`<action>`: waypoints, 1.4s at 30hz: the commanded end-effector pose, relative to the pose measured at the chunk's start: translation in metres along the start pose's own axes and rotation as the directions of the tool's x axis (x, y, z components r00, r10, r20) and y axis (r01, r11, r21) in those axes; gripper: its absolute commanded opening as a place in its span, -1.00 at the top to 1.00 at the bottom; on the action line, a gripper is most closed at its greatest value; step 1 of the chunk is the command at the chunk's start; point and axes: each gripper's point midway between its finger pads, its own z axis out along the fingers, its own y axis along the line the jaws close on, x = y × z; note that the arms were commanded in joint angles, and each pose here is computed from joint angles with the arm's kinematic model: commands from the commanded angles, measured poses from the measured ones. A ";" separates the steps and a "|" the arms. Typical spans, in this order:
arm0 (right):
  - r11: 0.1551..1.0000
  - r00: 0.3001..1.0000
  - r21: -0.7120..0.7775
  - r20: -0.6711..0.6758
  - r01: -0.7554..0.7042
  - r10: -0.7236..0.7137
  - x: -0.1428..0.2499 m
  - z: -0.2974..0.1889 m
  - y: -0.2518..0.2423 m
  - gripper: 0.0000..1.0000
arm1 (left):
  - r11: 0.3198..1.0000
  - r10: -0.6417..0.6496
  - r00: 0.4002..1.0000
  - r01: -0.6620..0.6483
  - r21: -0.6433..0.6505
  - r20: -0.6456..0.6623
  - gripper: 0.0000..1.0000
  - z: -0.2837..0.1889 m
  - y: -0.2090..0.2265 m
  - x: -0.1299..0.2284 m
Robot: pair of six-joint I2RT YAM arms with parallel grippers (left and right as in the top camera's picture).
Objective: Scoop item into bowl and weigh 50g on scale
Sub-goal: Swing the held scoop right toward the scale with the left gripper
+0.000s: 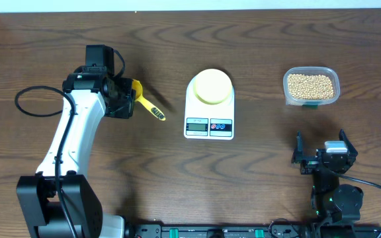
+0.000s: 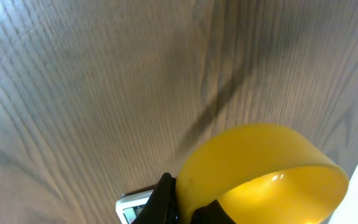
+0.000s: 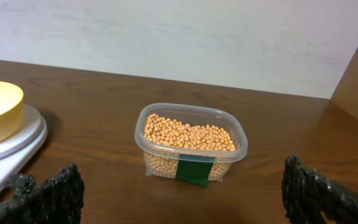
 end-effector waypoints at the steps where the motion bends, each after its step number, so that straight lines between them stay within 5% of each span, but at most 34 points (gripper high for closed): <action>1: 1.000 1.000 0.001 0.001 0.014 -0.015 0.000 0.000 0.000 -0.98 | 0.996 -0.090 0.996 0.091 0.009 -0.018 0.85 -0.006 0.001 0.004; 31: 1.000 1.000 0.001 0.008 0.013 -0.013 -0.001 0.000 0.000 -0.99 | 0.924 -0.381 0.911 0.380 -0.036 -0.157 0.85 -0.008 -0.002 0.029; 42: 0.947 0.952 -0.102 -0.006 -0.305 0.306 -0.014 -0.003 0.016 -0.98 | 0.921 -0.386 0.908 0.388 -0.023 -0.164 0.85 -0.008 -0.006 0.029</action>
